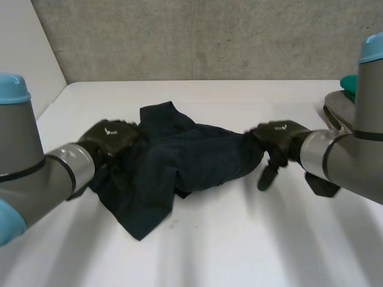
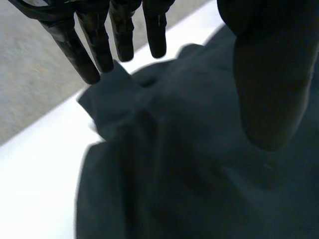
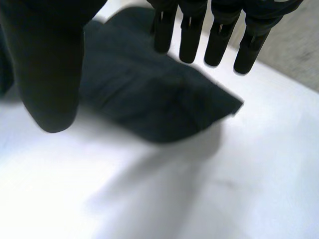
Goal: Fold the laundry.
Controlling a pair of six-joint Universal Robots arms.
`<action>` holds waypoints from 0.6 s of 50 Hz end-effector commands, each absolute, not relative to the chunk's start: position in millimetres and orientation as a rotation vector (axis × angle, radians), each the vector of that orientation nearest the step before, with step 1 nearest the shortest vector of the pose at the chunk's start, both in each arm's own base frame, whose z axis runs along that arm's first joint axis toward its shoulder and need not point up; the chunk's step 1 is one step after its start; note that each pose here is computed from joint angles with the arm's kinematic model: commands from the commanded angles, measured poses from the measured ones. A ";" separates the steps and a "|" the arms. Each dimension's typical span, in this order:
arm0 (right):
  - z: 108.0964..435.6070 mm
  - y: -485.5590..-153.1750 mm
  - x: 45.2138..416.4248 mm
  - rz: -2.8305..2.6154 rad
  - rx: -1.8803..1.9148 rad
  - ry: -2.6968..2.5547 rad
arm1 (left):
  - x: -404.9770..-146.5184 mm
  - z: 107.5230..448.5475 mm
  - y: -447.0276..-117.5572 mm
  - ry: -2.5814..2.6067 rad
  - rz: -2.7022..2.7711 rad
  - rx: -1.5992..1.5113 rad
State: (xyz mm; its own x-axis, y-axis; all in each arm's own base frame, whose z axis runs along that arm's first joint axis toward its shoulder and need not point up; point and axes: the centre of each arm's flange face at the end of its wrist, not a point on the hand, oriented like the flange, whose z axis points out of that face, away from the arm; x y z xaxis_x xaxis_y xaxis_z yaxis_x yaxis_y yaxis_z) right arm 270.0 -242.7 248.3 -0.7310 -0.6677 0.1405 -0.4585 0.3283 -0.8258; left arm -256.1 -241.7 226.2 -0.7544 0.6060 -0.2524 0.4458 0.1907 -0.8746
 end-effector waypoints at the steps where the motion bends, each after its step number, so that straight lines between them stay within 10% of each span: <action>1: 233.5 -210.0 251.6 -1.106 -1.390 2.414 | -259.6 210.1 -195.5 -2.407 1.349 -1.150; 9: 191.2 -196.0 271.2 -1.014 -1.471 2.304 | -274.2 181.4 -180.5 -2.428 1.202 -1.221; 30: 176.0 -267.0 373.8 -1.890 -1.120 1.958 | -286.6 167.6 -300.7 -2.560 1.866 -0.946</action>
State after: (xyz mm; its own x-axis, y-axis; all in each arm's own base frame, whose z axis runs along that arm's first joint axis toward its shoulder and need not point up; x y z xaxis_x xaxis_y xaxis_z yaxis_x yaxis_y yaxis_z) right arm 349.2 -255.6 179.2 -0.7057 -0.6457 0.2918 -0.3950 0.0166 -0.9185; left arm -282.0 -270.0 164.9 -0.8240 0.4066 -0.3945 0.5294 0.3046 -0.7918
